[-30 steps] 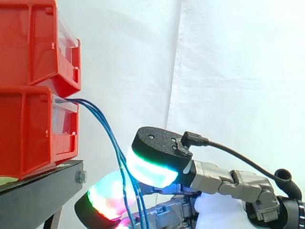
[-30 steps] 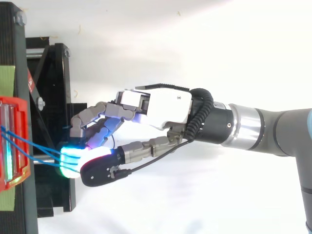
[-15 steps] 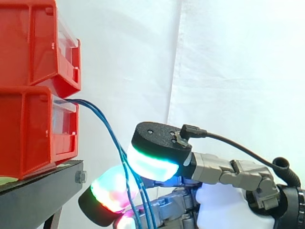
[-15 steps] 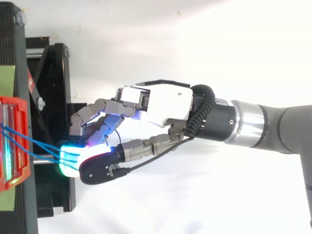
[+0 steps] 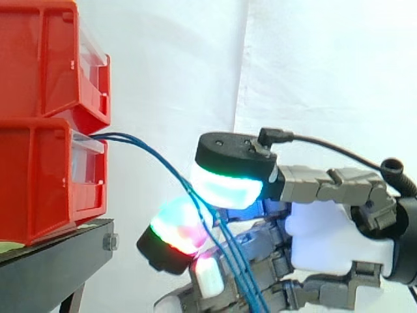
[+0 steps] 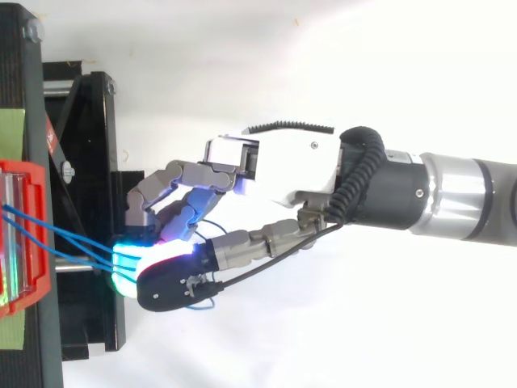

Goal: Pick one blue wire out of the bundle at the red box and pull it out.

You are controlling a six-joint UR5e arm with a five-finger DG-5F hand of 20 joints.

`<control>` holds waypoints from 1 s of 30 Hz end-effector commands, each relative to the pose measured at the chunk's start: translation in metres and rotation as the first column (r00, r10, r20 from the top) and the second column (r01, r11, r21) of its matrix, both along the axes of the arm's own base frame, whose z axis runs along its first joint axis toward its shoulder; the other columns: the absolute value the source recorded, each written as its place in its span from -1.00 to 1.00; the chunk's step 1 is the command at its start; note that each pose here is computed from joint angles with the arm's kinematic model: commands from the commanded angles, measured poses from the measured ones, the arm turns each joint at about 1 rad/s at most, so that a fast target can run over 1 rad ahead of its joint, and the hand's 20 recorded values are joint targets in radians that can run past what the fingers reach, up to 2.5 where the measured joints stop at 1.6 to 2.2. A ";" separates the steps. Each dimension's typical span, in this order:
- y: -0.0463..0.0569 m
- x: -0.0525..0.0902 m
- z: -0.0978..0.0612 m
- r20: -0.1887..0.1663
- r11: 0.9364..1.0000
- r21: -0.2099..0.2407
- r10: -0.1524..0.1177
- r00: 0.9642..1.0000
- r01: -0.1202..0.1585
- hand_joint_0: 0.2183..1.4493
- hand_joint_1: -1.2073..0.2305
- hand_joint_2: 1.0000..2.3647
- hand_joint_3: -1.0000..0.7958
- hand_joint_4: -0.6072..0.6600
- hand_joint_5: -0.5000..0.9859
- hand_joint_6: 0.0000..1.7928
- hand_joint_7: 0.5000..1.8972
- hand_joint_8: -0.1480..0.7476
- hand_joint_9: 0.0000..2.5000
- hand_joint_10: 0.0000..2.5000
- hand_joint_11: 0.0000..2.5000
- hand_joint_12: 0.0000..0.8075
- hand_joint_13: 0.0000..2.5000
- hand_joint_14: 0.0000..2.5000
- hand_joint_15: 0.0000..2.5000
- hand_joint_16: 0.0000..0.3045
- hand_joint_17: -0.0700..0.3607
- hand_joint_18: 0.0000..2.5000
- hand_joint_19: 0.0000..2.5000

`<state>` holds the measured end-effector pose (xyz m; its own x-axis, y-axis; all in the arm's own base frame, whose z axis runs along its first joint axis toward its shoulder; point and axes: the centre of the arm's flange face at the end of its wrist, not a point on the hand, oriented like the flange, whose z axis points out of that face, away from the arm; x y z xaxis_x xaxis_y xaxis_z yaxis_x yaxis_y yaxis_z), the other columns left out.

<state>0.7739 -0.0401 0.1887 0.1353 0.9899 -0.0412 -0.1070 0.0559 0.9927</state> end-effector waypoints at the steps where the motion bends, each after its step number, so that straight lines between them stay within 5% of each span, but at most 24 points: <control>1: -0.002 -0.005 0.017 -0.020 1.000 -0.005 -0.001 1.000 0.001 -0.37 -0.28 -0.97 0.06 0.23 -0.60 0.03 -0.43 0.17 -0.28 -0.99 -0.51 0.10 -0.38 -0.99 -0.71 -0.59 -0.02 -0.41 -0.66; 14: -0.014 -0.014 0.053 -0.031 0.994 -0.099 -0.048 0.998 0.045 -0.37 -0.33 -0.97 -0.01 0.26 -0.61 0.02 -0.42 0.16 -0.29 -0.99 -0.51 0.08 -0.38 -0.99 -0.70 -0.60 -0.04 -0.42 -0.66; 18: -0.020 -0.016 0.056 -0.041 0.985 -0.146 -0.102 0.994 0.095 -0.37 -0.34 -0.97 -0.03 0.26 -0.61 0.02 -0.42 0.15 -0.30 -0.99 -0.51 0.09 -0.38 -0.99 -0.70 -0.60 -0.04 -0.42 -0.66; 21: -0.024 -0.018 0.058 -0.047 0.970 -0.197 -0.153 0.987 0.141 -0.36 -0.35 -0.97 -0.04 0.26 -0.61 0.02 -0.42 0.15 -0.30 -0.99 -0.52 0.08 -0.38 -0.99 -0.71 -0.60 -0.04 -0.42 -0.66; 25: -0.026 -0.019 0.063 -0.045 0.959 -0.235 -0.171 0.984 0.156 -0.36 -0.35 -0.97 -0.05 0.26 -0.61 0.02 -0.44 0.14 -0.31 -0.99 -0.51 0.08 -0.38 -0.99 -0.70 -0.60 -0.04 -0.42 -0.66; 26: -0.027 -0.020 0.069 -0.045 0.948 -0.275 -0.180 0.983 0.161 -0.36 -0.35 -0.97 -0.05 0.27 -0.61 0.02 -0.44 0.14 -0.31 -0.99 -0.51 0.08 -0.38 -0.99 -0.70 -0.60 -0.04 -0.42 -0.66; 30: -0.027 -0.022 0.073 -0.056 0.938 -0.309 -0.185 0.981 0.159 -0.36 -0.35 -0.97 -0.05 0.26 -0.62 0.02 -0.44 0.14 -0.31 -0.99 -0.51 0.08 -0.38 -0.99 -0.70 -0.60 -0.04 -0.42 -0.66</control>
<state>0.7536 -0.0664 0.2577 0.2846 0.9050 -0.3162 -0.0029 0.3307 0.9437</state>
